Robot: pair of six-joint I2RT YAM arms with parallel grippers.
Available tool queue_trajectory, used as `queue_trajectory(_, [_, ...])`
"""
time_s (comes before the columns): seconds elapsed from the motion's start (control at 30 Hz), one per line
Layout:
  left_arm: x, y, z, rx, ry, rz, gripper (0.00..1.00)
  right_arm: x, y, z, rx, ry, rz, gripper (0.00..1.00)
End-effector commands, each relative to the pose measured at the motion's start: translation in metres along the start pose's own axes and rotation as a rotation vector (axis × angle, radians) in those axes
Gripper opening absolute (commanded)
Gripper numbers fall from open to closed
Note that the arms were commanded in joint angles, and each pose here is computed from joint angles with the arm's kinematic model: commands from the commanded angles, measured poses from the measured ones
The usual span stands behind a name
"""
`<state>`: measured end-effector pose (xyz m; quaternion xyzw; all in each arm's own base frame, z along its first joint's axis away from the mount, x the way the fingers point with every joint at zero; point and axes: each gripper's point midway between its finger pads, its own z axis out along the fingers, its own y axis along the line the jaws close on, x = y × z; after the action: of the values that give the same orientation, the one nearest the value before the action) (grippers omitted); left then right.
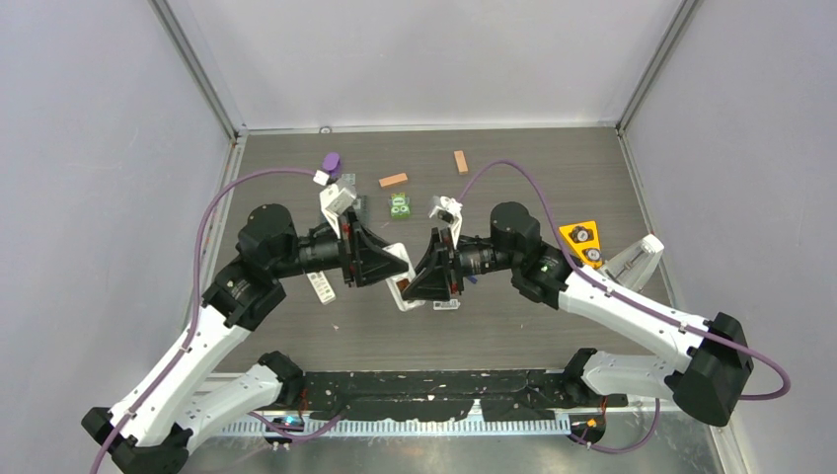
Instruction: Load the batteries into the remote control
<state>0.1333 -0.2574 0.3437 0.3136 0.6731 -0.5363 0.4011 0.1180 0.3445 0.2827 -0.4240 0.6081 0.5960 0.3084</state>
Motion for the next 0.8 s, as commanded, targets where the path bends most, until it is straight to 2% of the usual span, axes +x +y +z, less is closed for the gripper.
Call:
queue_trajectory(0.0, [-0.049,-0.021,-0.003,0.052,-0.224,0.008,0.37,-0.043,-0.003,-0.001,0.048,-0.183,0.030,0.14])
queue_trajectory(0.13, [-0.053,-0.025,-0.002,0.091,-0.272,-0.024,0.35,-0.047,0.001,0.001,0.005,-0.212,0.067,0.13])
queue_trajectory(0.23, [-0.046,-0.022,0.002,0.090,-0.244,-0.046,0.32,-0.046,0.000,0.003,-0.003,-0.215,0.088,0.13])
queue_trajectory(0.57, [-0.022,-0.011,0.005,0.071,-0.169,-0.065,0.34,-0.049,-0.004,0.002,-0.025,-0.250,0.151,0.15])
queue_trajectory(0.6, [-0.022,-0.011,0.004,0.064,-0.170,-0.058,0.31,-0.049,-0.007,0.001,-0.023,-0.252,0.157,0.15])
queue_trajectory(0.67, [-0.019,-0.007,0.003,0.038,-0.159,-0.068,0.17,-0.047,-0.009,0.001,-0.021,-0.250,0.167,0.16])
queue_trajectory(0.73, [-0.019,-0.002,0.003,0.014,-0.163,-0.072,0.02,-0.046,-0.012,0.001,-0.011,-0.247,0.178,0.21])
queue_trajectory(0.77, [-0.019,0.002,0.002,-0.010,-0.167,-0.076,0.00,-0.044,-0.015,0.001,0.004,-0.244,0.179,0.30])
